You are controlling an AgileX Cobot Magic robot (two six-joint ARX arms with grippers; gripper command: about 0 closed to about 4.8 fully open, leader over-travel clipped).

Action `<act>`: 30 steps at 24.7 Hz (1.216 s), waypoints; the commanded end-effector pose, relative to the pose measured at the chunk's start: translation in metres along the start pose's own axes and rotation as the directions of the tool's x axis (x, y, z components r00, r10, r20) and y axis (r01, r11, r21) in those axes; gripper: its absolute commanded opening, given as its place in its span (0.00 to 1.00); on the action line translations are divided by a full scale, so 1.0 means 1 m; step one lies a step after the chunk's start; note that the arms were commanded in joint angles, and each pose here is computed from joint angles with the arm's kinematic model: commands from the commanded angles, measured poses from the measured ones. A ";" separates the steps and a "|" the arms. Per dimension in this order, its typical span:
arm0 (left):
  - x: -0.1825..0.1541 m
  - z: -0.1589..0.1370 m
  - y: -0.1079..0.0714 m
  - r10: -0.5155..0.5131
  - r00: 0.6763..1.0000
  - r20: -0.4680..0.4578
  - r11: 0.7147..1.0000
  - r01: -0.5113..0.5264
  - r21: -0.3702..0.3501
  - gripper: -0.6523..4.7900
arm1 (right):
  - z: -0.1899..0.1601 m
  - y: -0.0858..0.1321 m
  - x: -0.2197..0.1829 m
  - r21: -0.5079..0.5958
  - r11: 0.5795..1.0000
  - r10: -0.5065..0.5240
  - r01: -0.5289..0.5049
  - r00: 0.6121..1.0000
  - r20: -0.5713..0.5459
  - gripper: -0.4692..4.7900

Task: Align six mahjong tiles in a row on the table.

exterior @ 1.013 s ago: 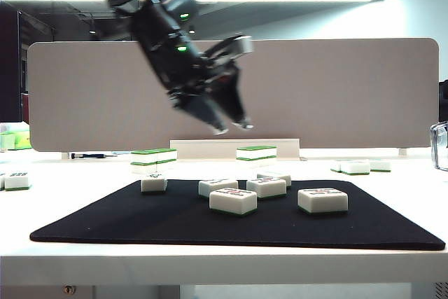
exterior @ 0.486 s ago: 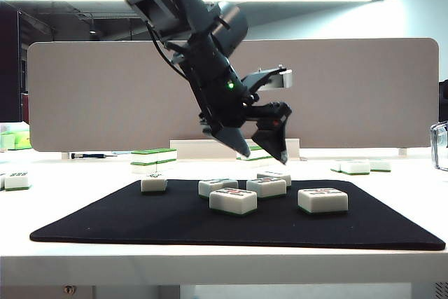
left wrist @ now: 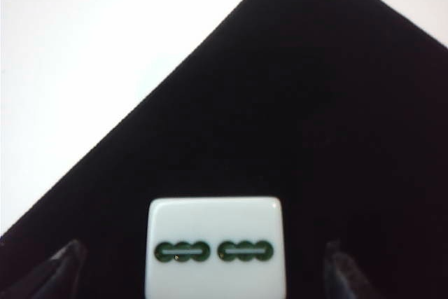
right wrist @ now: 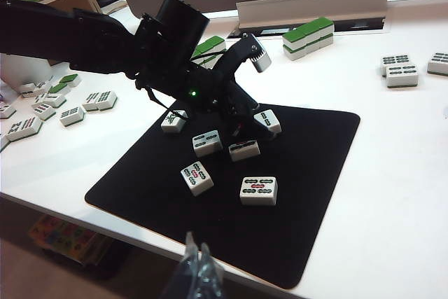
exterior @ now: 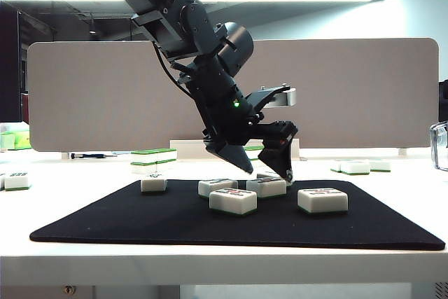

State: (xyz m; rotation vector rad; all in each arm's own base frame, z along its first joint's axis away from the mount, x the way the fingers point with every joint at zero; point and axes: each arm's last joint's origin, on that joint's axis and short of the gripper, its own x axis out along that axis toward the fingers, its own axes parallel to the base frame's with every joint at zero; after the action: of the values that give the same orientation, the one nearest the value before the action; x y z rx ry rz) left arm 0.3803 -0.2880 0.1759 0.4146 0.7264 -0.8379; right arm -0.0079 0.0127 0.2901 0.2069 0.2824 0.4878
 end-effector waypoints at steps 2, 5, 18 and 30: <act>0.002 0.003 0.001 0.023 0.999 0.026 0.999 -0.022 -0.049 1.00 | 0.000 0.001 -0.003 -0.016 1.000 0.005 -0.004 1.000 0.024 0.09; 0.002 0.003 0.001 0.023 0.999 0.025 0.998 -0.021 -0.056 0.98 | 0.000 0.001 -0.003 -0.016 1.000 0.005 -0.005 1.000 0.024 0.09; 0.002 0.001 -0.001 0.010 1.000 0.006 0.996 -0.009 -0.090 0.49 | 0.000 0.001 -0.003 -0.016 1.000 0.005 -0.005 1.000 0.025 0.09; -0.049 0.021 0.003 0.026 0.999 0.029 0.999 -0.027 0.029 0.49 | 0.000 0.001 -0.003 -0.016 1.000 0.005 -0.004 1.000 0.025 0.09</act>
State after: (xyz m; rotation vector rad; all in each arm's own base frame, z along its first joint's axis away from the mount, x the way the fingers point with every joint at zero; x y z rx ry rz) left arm 0.3714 -0.2775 0.2205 0.3745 0.6900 -0.8016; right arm -0.0079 0.0127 0.2901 0.2064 0.2819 0.4879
